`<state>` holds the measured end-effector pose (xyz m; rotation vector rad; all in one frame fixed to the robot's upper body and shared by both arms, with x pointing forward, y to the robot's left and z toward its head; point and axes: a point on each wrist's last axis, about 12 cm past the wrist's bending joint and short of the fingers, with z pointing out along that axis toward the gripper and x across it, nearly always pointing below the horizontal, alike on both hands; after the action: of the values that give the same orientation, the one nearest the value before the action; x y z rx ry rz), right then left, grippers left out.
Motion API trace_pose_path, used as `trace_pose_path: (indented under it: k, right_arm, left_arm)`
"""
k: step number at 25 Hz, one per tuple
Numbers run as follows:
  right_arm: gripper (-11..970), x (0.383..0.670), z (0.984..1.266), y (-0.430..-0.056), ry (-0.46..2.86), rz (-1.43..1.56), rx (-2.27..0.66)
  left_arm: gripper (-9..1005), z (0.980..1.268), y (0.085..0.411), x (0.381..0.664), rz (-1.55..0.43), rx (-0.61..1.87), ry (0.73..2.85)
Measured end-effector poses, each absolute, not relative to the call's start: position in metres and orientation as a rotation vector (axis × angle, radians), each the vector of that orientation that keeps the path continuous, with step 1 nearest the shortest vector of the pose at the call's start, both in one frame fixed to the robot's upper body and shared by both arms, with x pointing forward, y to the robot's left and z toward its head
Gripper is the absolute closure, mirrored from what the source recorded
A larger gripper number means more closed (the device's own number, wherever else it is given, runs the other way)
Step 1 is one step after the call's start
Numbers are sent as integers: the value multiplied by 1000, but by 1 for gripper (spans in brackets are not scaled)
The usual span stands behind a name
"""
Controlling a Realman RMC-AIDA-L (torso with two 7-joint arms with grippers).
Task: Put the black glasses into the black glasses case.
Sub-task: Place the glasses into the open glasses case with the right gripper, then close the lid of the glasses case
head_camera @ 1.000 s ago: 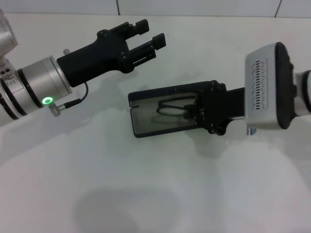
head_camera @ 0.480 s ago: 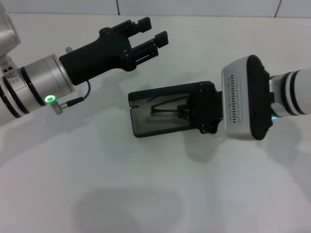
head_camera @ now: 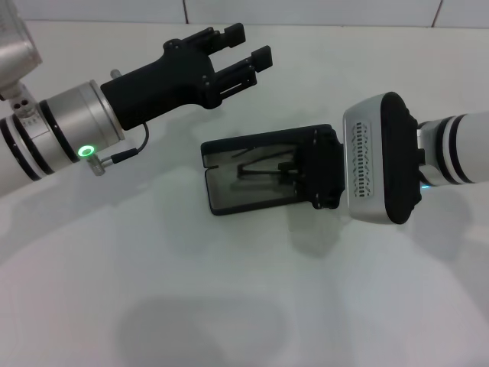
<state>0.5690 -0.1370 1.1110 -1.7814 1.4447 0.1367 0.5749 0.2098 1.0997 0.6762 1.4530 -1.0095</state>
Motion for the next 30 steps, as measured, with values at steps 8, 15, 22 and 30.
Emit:
trace_pose_path:
  k: [8, 15, 22, 30]
  right_arm:
    - [771, 562, 1113, -135, 1432, 158, -1782]
    - [766, 554, 1125, -141, 1418, 201, -1749]
    - [759, 546, 1152, -185, 1460, 507, -1603]
    - [752, 539, 1141, -292, 1532, 798, -1102]
  left_arm:
    - [353, 1099, 210, 575, -1003, 673, 1460]
    - [352, 1097, 214, 574, -994, 668, 1469]
    - [352, 1097, 215, 578, -978, 674, 1493]
    - [353, 1095, 190, 600, -930, 756, 1659]
